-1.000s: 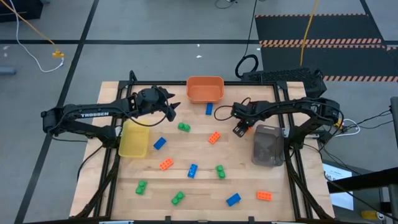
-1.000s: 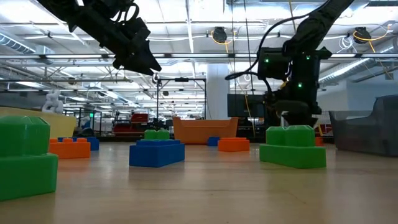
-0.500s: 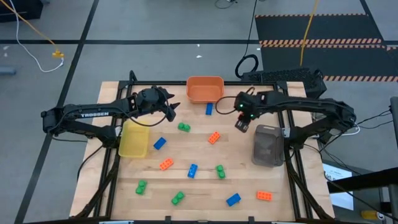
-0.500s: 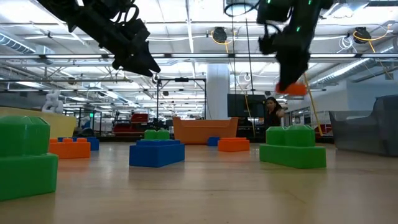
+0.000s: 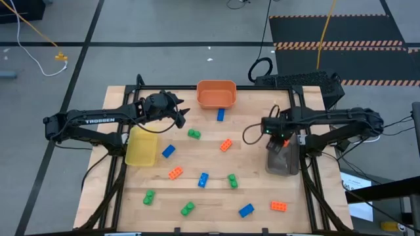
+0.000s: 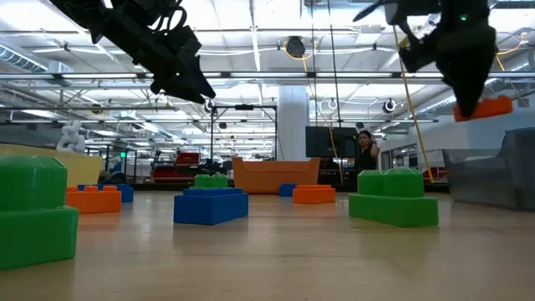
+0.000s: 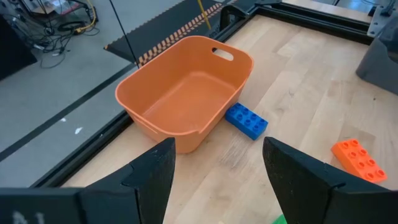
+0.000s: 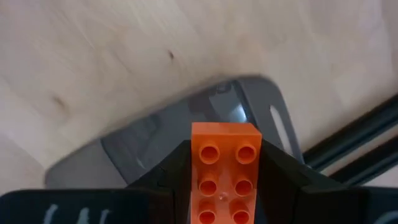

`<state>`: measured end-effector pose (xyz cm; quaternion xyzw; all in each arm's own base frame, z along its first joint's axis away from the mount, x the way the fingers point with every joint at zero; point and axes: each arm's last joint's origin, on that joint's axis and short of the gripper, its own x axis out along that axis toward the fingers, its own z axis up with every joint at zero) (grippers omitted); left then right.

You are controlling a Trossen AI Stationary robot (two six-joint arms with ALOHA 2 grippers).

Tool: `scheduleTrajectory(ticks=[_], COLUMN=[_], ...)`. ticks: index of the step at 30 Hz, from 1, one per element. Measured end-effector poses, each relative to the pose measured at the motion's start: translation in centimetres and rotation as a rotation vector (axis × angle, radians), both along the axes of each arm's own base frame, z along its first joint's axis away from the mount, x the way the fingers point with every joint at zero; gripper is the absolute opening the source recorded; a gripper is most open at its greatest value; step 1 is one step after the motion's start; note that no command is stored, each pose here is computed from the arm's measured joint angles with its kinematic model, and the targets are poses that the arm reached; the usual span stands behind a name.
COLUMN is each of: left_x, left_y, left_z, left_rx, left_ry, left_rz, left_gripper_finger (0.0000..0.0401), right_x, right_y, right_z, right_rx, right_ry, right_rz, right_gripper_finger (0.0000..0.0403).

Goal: Sort & place blocks by color
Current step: Put the orange game piece into the black bin, then put the green game piece into the yellow bin

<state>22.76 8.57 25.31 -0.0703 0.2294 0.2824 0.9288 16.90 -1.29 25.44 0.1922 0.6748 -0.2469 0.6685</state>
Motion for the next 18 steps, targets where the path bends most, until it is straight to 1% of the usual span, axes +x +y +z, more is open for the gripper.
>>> scheduleTrajectory(ticks=[5,7,10,13,18], left_x=[0.0,0.0,0.0,0.0,0.0], left_y=[0.0,0.0,0.0,0.0,0.0], left_z=[0.0,0.0,0.0,0.0,0.0], left_rx=[-0.008,-0.008,-0.008,-0.008,-0.012], left_ry=[-0.005,-0.006,-0.006,-0.007,-0.01], left_rz=[0.005,0.005,0.005,0.005,0.008], left_gripper_finger=[0.0244,0.0244,0.0244,0.0244,0.0244], right_x=[-1.1,-1.3,-1.6,-1.8,-1.6], right_y=[0.5,0.6,0.6,0.6,0.6], right_z=[-1.7,-2.2,-3.0,-3.3,-3.3], right_rx=[-0.002,-0.003,-0.006,-0.006,-0.016], right_ry=[0.044,0.046,0.06,0.069,0.049], right_rz=[-0.019,-0.033,-0.054,-0.048,-0.027], right_gripper_finger=[0.0126,0.0149,0.0198,0.0241,0.0286])
